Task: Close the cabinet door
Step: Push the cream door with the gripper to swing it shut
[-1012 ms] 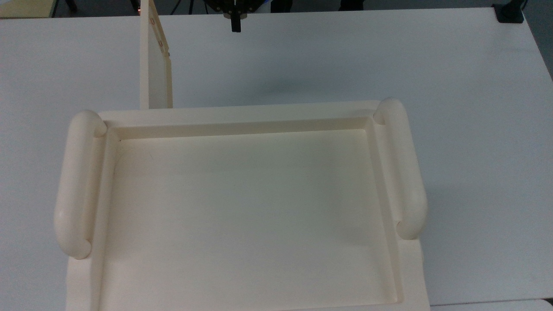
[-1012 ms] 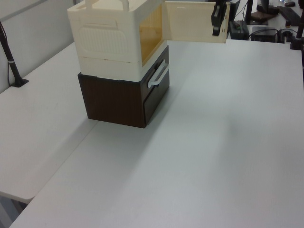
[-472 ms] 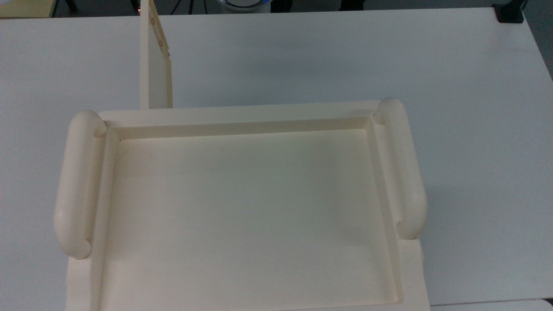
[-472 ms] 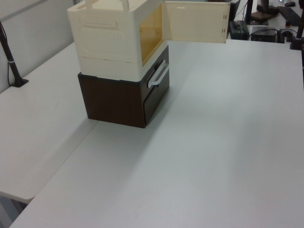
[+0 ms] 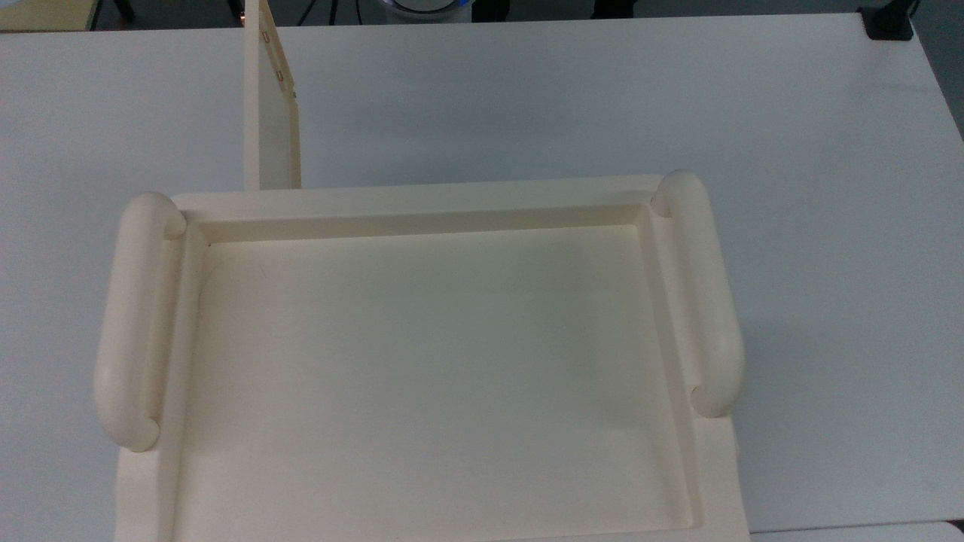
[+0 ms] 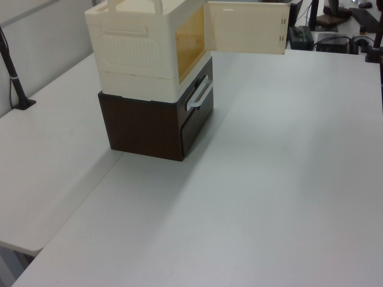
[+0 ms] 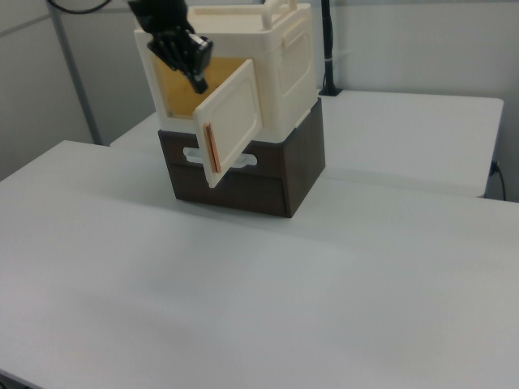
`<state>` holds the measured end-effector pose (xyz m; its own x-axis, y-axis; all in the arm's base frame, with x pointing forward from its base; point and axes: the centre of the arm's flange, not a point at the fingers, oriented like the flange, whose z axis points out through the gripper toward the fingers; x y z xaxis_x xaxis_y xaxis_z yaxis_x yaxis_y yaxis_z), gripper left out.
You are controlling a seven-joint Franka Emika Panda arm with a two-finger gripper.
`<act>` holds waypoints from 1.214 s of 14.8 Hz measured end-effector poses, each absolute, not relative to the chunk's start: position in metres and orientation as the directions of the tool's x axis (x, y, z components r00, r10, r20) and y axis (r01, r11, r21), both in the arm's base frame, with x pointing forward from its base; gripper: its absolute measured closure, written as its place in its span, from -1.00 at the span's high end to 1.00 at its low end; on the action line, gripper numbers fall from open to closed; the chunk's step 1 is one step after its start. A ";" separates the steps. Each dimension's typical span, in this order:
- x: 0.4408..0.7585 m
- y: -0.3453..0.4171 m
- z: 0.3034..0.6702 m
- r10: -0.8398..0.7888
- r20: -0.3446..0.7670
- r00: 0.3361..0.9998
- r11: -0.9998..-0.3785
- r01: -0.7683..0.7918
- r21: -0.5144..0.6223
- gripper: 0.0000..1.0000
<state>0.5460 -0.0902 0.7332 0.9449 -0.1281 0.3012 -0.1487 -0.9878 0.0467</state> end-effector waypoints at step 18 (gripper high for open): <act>0.602 -0.014 0.694 -0.085 0.345 0.935 -0.985 -0.026 -0.172 -0.98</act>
<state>0.6019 -0.0138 0.6939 0.9347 -0.0850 0.3450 -0.0260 -0.9847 -0.1721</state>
